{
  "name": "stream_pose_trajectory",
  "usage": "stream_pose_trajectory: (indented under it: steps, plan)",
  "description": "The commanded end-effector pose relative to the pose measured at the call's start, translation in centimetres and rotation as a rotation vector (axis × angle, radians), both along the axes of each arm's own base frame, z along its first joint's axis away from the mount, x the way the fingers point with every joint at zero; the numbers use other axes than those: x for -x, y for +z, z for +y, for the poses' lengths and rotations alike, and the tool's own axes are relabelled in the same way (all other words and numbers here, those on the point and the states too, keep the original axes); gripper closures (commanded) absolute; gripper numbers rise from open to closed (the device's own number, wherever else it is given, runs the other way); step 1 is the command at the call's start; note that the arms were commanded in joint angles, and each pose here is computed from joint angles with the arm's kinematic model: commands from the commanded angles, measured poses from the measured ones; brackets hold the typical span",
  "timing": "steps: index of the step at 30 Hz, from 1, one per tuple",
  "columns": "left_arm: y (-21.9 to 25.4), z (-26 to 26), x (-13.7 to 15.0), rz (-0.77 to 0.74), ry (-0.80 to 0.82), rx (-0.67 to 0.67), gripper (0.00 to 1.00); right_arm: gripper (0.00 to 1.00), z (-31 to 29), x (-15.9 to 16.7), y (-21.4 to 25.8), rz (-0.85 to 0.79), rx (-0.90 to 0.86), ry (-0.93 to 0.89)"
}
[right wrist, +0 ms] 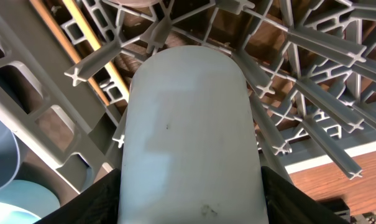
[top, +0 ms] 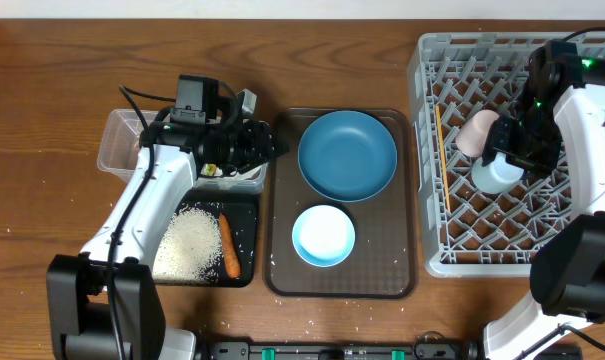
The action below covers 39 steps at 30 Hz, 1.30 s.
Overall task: Sort waste into correct bins and load items into the dishwasher rack
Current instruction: 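Carry the light-blue cup with the right gripper into the dish rack, then reach the right gripper to the light-blue bowl and grasp its rim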
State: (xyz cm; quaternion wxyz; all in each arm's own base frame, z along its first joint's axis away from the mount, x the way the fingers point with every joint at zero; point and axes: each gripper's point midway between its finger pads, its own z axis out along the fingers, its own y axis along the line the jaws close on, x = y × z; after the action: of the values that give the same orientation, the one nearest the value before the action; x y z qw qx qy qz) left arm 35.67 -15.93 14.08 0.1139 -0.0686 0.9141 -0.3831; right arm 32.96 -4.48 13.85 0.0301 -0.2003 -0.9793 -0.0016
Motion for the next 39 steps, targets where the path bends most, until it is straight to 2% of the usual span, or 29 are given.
stream_pose_trajectory:
  steps: [1, 7, 12, 16, 20, 22, 28, 34, 39]
  plan:
    - [-0.5, 0.2, 0.1, 0.001, -0.006, -0.014, 0.59, 0.32, 0.2, 0.3, 0.0, 0.007, 0.006, 0.003]
    - [-0.5, 0.2, 0.1, 0.001, -0.006, -0.014, 0.59, 0.23, 0.3, 0.5, 0.1, 0.017, 0.004, 0.021]
    - [-0.4, 0.2, 0.0, -0.006, -0.005, -0.013, 0.59, 0.22, 0.7, 0.1, 0.1, -0.004, -0.024, 0.021]
    - [0.1, 1.7, -1.0, -0.036, 0.037, -0.009, 0.59, 0.22, 4.9, -0.9, 1.0, -0.070, -0.270, 0.099]
    - [1.0, 4.2, -2.0, -0.063, 0.106, -0.004, 0.58, 0.24, 11.0, -1.6, 3.5, -0.192, -0.584, 0.338]
    - [1.1, 4.8, -2.2, -0.066, 0.124, -0.004, 0.49, 0.24, 13.1, -1.3, 4.0, -0.208, -0.636, 0.416]
    - [1.1, 4.9, -2.2, -0.065, 0.127, -0.005, 0.19, 0.23, 19.7, 0.2, 4.0, -0.191, -0.648, 0.643]
    - [1.1, 5.0, -2.2, -0.065, 0.127, -0.006, 0.12, 0.26, 26.2, 3.1, 3.2, -0.130, -0.581, 0.784]
    - [1.0, 5.0, -2.2, -0.065, 0.128, -0.008, 0.08, 0.30, 29.0, 5.2, 1.4, -0.097, -0.341, 0.813]
